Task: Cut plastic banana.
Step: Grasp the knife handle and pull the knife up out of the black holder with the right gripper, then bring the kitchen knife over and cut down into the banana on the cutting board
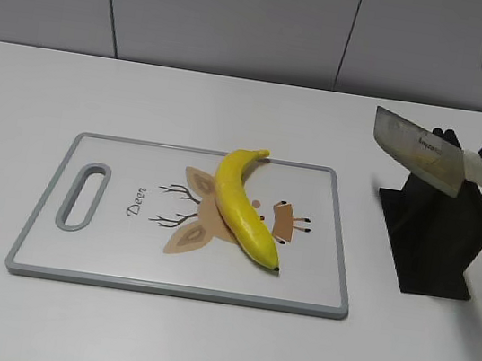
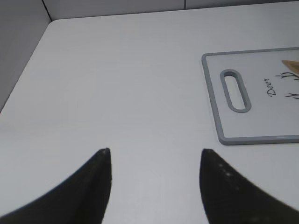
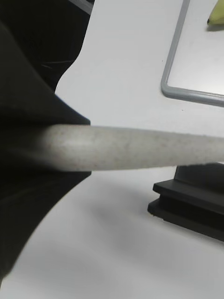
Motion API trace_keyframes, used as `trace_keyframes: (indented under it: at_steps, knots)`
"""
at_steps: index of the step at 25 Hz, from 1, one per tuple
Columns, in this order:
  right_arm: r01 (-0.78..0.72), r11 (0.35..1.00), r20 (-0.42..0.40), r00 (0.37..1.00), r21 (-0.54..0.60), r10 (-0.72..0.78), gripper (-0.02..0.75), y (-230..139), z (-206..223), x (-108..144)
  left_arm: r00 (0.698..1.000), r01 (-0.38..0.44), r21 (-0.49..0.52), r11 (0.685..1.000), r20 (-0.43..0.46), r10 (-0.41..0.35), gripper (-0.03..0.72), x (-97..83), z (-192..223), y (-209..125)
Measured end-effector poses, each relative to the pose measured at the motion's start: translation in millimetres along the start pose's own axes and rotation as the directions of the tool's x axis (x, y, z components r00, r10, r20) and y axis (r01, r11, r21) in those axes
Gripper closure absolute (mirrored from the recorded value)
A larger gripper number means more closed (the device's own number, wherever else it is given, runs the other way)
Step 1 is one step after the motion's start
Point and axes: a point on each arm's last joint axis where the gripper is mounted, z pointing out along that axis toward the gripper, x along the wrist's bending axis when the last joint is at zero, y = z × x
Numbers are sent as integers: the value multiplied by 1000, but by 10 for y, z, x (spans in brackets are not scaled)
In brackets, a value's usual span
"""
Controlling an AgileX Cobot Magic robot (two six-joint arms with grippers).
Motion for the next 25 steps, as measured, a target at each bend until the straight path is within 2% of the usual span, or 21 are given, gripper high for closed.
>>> trace_keyframes:
  at_steps: [8, 14, 18, 22, 25]
  knots:
    - [149, 985, -16, 988, -93, -151, 559, 89, -244, 62, 998, -55, 60, 997, 19, 54, 111, 40, 90, 218]
    - [311, 943, -34, 948, -116, -316, 559, 101, -267, 99, 987, -141, 98, 985, 92, 132, 111, 65, 209, 470]
    - [432, 893, -30, 898, -126, -439, 560, 102, -268, 112, 954, -259, 129, 957, 190, 233, 111, 46, 338, 681]
    - [540, 825, -68, 828, -169, -556, 560, 105, -276, 176, 903, -379, 141, 915, 272, 332, 111, -11, 610, 901]
    - [623, 754, -67, 760, -208, -647, 560, 116, -279, 259, 864, -440, 148, 886, 337, 373, 111, -79, 864, 1080]
